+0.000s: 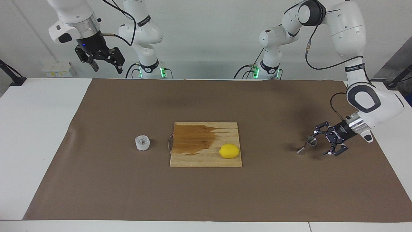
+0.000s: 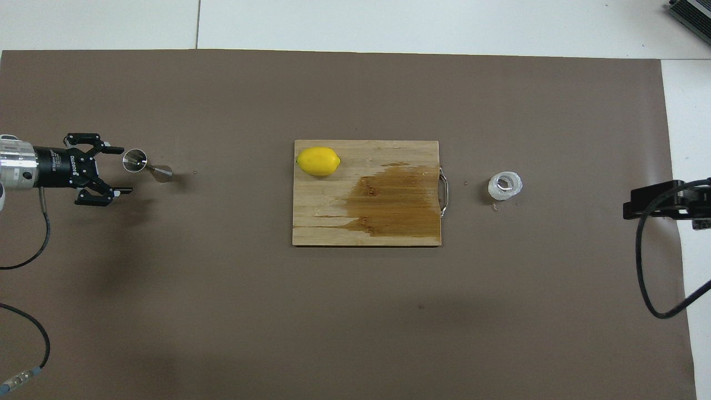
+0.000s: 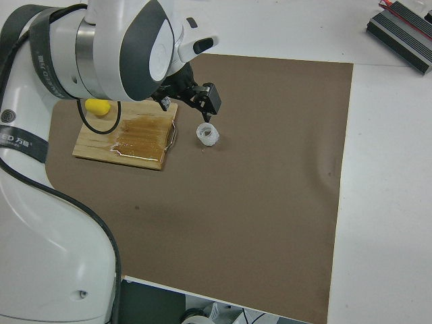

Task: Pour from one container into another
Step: 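Close the left gripper around the small metal cup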

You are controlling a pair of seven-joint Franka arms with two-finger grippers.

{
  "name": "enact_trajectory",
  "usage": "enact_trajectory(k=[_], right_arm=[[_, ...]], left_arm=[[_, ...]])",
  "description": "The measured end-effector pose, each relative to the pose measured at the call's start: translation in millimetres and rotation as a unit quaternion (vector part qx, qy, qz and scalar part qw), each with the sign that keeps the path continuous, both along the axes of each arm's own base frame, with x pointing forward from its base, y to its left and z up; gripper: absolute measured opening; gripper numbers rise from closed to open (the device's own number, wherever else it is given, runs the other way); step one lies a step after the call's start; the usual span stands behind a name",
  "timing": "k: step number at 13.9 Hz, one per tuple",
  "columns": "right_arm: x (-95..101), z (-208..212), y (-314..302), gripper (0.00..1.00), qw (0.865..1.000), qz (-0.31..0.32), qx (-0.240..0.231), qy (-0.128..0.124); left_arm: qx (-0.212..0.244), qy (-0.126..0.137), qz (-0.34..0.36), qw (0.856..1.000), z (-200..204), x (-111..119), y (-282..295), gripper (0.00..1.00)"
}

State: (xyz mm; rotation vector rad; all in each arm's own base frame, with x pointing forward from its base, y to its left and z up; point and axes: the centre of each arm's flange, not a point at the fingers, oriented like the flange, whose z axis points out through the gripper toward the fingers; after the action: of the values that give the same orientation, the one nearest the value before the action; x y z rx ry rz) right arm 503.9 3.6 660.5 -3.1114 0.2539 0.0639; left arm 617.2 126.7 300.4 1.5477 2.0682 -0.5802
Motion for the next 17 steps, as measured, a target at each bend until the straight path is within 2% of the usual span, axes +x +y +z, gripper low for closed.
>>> enact_trajectory(k=[11,17], right_arm=[[0.0,0,0,1.00,1.000,0.000,0.000,0.000],[0.0,0,0,1.00,1.000,0.000,0.000,0.000]], left_arm=[[-0.027,-0.007,0.035,0.999,-6,-12,-29,1.00],[-0.036,-0.020,0.052,0.998,-7,-7,-51,1.00]])
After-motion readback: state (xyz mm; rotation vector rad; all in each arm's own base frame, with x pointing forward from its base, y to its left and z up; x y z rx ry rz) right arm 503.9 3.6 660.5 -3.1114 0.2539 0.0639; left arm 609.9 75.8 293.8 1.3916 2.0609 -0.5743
